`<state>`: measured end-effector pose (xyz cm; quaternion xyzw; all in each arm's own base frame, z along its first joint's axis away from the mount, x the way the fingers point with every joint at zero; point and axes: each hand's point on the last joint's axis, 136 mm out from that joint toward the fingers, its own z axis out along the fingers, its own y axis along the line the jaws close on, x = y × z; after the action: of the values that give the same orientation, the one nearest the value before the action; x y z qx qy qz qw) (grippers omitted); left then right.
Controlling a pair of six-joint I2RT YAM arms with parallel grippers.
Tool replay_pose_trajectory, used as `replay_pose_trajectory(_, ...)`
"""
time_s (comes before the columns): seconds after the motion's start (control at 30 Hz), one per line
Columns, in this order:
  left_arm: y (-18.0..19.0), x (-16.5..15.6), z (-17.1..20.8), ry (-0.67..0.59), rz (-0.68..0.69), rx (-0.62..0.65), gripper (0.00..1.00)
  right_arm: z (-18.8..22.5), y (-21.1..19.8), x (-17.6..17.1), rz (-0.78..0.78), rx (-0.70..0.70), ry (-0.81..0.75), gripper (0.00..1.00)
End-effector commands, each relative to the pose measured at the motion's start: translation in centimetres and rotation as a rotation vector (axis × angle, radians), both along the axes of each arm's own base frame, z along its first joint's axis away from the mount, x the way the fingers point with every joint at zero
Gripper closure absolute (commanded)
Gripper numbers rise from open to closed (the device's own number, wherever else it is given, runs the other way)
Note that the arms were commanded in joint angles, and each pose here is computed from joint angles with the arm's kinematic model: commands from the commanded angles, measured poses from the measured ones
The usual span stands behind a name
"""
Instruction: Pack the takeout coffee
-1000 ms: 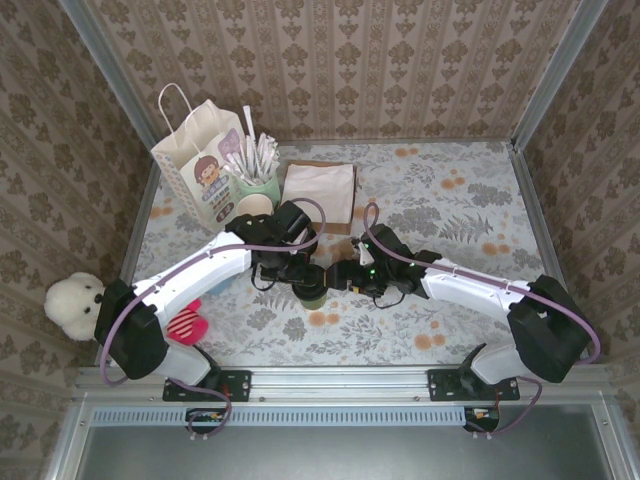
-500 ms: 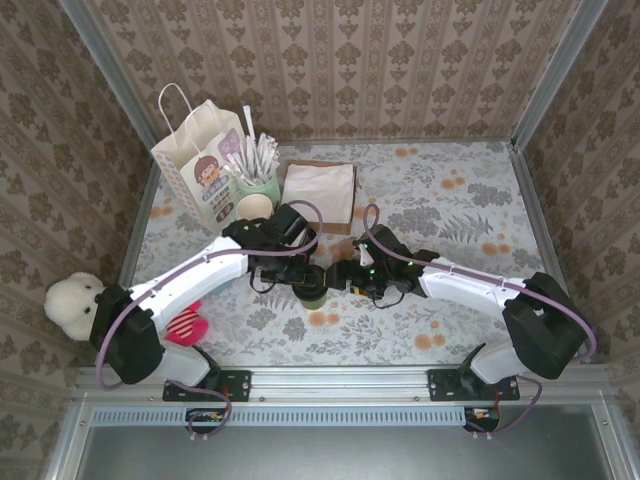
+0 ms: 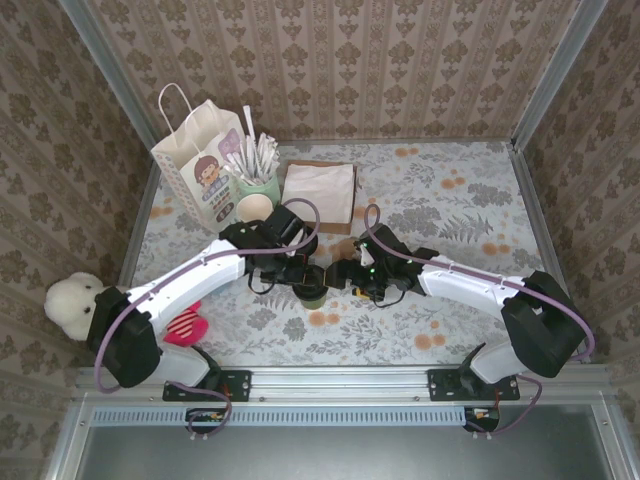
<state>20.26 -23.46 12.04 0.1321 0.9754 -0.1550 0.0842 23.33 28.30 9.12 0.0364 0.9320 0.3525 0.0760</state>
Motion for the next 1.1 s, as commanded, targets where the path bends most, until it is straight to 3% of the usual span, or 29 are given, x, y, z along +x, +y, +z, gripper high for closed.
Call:
replay_pose_trajectory(0.0, 1.4, -3.3, -4.8, 0.19, -0.073, 0.156, 1.0, 0.2, -0.3, 0.6, -0.012, -0.042, -0.026, 0.08)
replay_pose_trajectory(0.3, 1.0, -0.8, -0.7, 0.067, -0.104, 0.176, 1.0, 3.1, -1.2, 4.9, -0.194, 0.111, -0.121, 0.06)
replay_pose_trajectory(0.53, 0.3, -0.3, -0.2, 0.05, -0.095, 0.147, 1.0, 2.6, -0.7, 5.0, -0.092, 0.087, -0.139, 0.06)
replay_pose_trajectory(0.83, 0.4, 0.2, -0.1, 0.023, -0.077, 0.151, 1.0, -1.6, 1.2, 2.3, 0.06, 0.065, 0.023, 0.07)
replay_pose_trajectory(1.07, 0.9, 0.1, -0.7, 0.021, -0.049, 0.163, 1.0, -2.3, 1.0, 2.3, 0.053, 0.025, 0.012, 0.06)
